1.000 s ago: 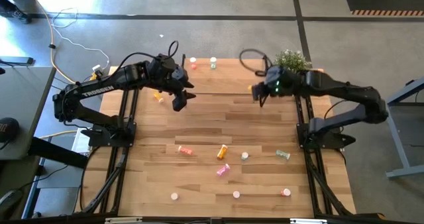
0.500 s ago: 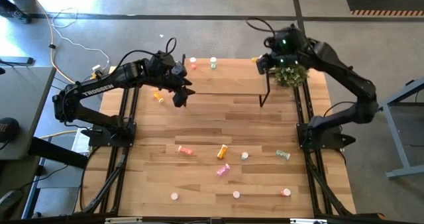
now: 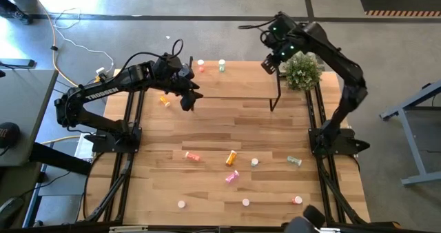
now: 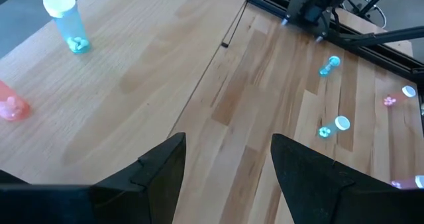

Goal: Pick and place medicine bottles onto shelf by color
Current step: Put the middle yellow pill bottle on the shelf

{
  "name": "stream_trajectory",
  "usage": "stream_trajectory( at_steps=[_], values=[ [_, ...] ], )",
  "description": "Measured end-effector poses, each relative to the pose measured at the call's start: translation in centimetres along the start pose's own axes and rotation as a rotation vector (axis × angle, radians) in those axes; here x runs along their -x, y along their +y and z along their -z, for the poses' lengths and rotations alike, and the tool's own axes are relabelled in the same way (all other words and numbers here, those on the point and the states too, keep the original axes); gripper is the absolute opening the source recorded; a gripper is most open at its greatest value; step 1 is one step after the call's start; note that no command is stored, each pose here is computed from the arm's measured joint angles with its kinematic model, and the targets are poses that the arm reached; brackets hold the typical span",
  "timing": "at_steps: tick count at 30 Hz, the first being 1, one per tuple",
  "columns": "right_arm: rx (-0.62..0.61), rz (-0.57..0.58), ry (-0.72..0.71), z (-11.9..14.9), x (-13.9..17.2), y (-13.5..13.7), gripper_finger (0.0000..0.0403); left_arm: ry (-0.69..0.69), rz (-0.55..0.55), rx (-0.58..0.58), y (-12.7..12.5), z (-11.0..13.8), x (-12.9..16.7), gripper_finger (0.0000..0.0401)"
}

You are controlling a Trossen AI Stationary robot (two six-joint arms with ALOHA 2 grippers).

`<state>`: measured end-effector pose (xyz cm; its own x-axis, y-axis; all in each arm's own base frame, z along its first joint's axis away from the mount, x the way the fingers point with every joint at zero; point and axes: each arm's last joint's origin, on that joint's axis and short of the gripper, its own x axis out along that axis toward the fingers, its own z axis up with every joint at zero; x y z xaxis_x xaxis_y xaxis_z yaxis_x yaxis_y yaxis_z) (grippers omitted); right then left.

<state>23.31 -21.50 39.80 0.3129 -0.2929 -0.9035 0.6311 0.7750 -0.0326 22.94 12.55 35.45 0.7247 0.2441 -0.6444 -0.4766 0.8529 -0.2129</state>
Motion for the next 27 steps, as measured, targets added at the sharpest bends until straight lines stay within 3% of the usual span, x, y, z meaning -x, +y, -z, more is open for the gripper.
stream_trajectory(
  at_steps=[15,27],
  values=[
    [0.095,-0.001,0.2,-1.3,-6.4,-1.2,0.0114,-0.001,-0.001,0.015,0.0,0.0,0.0,0.0213],
    [0.115,0.01,0.224,-1.5,-7.3,-1.5,0.0114,-0.001,-0.004,0.015,0.0,0.0,0.0,0.0213]
  ],
)
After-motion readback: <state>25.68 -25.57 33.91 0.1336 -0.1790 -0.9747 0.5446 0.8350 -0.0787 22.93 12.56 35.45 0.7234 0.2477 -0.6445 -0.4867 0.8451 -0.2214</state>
